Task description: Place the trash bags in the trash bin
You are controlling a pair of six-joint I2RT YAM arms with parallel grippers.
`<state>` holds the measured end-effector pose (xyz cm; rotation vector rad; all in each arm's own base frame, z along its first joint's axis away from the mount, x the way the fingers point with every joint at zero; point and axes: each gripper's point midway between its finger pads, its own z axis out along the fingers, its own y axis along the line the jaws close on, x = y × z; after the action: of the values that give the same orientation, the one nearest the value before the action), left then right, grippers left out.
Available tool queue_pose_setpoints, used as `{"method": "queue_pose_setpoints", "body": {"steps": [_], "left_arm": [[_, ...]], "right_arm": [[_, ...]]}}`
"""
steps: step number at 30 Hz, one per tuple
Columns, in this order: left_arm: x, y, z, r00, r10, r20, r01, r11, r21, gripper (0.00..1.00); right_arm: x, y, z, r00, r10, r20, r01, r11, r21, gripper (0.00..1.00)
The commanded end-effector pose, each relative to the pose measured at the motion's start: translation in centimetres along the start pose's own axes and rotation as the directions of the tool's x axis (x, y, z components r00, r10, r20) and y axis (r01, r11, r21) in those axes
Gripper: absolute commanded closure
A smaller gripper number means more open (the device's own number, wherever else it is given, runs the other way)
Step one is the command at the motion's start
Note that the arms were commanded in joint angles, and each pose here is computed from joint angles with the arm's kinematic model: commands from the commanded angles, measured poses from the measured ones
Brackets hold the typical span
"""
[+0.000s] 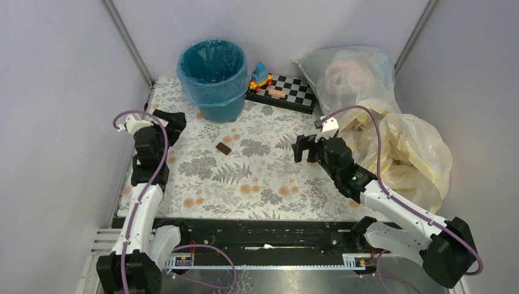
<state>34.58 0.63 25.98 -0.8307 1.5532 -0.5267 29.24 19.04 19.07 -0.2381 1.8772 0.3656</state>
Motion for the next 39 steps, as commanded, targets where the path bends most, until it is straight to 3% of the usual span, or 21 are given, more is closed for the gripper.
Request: {"method": "queue_pose_setpoints", "body": {"steps": [1,7,11,14,17,20,32,39], "left_arm": [[0.6,1.3,-0.4,0.999,0.024,0.025,-0.024,1.0,0.004,0.01],[2.1,4.5,-0.4,0.998,0.029,0.047,-0.026,0.998,-0.054,0.01],[2.5,5.8,0.6,0.997,0.056,0.048,-0.051,0.994,-0.097,0.01],[3.2,6.9,1.1,0.994,0.1,0.039,-0.096,0.989,-0.109,0.01],[3.2,7.3,1.5,0.987,0.148,0.059,-0.142,0.985,-0.098,0.01],[3.1,7.0,1.8,0.977,0.195,0.087,-0.191,0.98,-0.056,0.01],[3.4,8.5,1.8,0.924,0.354,0.141,-0.352,0.935,-0.043,0.01],[4.4,10.1,2.2,0.872,0.461,0.162,-0.46,0.887,-0.043,0.01]], "right_arm": [[-0.3,-1.3,0.3,0.99,0.121,0.066,-0.118,0.992,-0.044,0.0],[0.5,-8.8,1.1,0.948,0.292,0.125,-0.306,0.945,0.115,0.0],[0.5,-11.9,1.4,0.93,0.324,0.173,-0.353,0.92,0.171,0.0],[1.1,-14.1,1.4,0.942,0.235,0.238,-0.291,0.927,0.236,0.0],[0.7,-16.8,-0.1,0.911,0.148,0.384,-0.287,0.898,0.334,0.03],[0.8,-17.9,-1.3,0.898,0.041,0.439,-0.223,0.901,0.372,0.06],[3.8,-20.3,-0.6,0.956,-0.116,0.271,-0.031,0.875,0.483,0.05],[6.7,-21.8,0.3,0.958,-0.12,0.262,-0.038,0.848,0.529,0.04]]}}
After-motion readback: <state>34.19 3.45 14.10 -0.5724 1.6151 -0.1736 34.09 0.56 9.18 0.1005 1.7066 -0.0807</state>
